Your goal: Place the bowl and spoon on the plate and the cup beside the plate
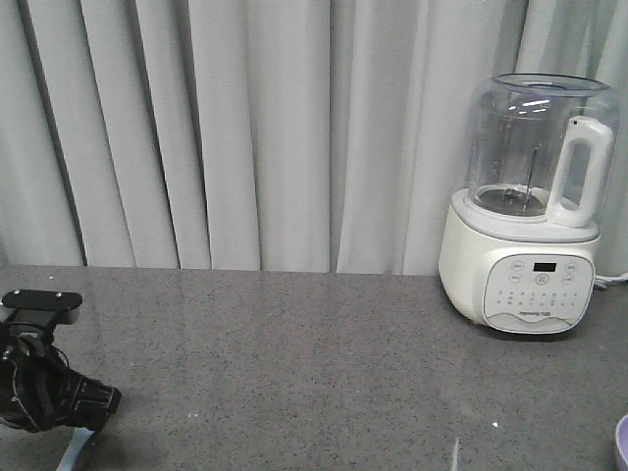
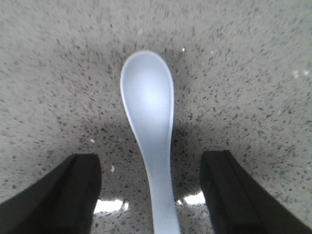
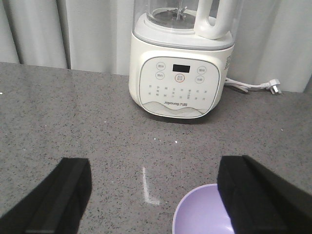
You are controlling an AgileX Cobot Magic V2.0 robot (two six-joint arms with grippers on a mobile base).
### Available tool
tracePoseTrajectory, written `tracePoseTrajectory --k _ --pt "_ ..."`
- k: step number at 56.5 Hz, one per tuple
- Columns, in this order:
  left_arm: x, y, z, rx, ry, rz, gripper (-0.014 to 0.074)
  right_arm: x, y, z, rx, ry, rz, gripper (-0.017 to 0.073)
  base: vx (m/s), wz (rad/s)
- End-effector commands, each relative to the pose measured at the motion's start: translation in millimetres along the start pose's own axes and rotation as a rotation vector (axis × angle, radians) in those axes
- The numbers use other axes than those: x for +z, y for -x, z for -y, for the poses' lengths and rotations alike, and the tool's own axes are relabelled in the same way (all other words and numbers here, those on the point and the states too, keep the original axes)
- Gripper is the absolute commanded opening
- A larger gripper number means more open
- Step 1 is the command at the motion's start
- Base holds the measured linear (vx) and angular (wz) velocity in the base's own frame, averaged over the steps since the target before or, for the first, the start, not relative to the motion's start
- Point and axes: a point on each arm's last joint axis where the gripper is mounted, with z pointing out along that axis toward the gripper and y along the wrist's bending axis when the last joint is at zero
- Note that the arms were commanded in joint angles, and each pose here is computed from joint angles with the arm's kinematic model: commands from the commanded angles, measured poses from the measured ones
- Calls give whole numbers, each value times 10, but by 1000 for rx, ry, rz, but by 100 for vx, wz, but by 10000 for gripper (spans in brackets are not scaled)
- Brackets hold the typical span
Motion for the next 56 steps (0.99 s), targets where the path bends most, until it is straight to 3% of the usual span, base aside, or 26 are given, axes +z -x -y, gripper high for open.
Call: tracePoseTrajectory --k 1,37,45,56 --pt "-125 124 47 -25 -26 80 540 -32 176 25 -17 -19 106 577 0 0" --pt "200 30 38 -27 -21 -73 519 28 162 26 -20 -19 90 577 0 0" --pt "197 6 37 -24 -19 -100 410 28 164 26 -20 -19 91 577 0 0" --pt "193 -35 32 -8 -15 -145 119 28 164 26 -20 -19 91 577 0 0"
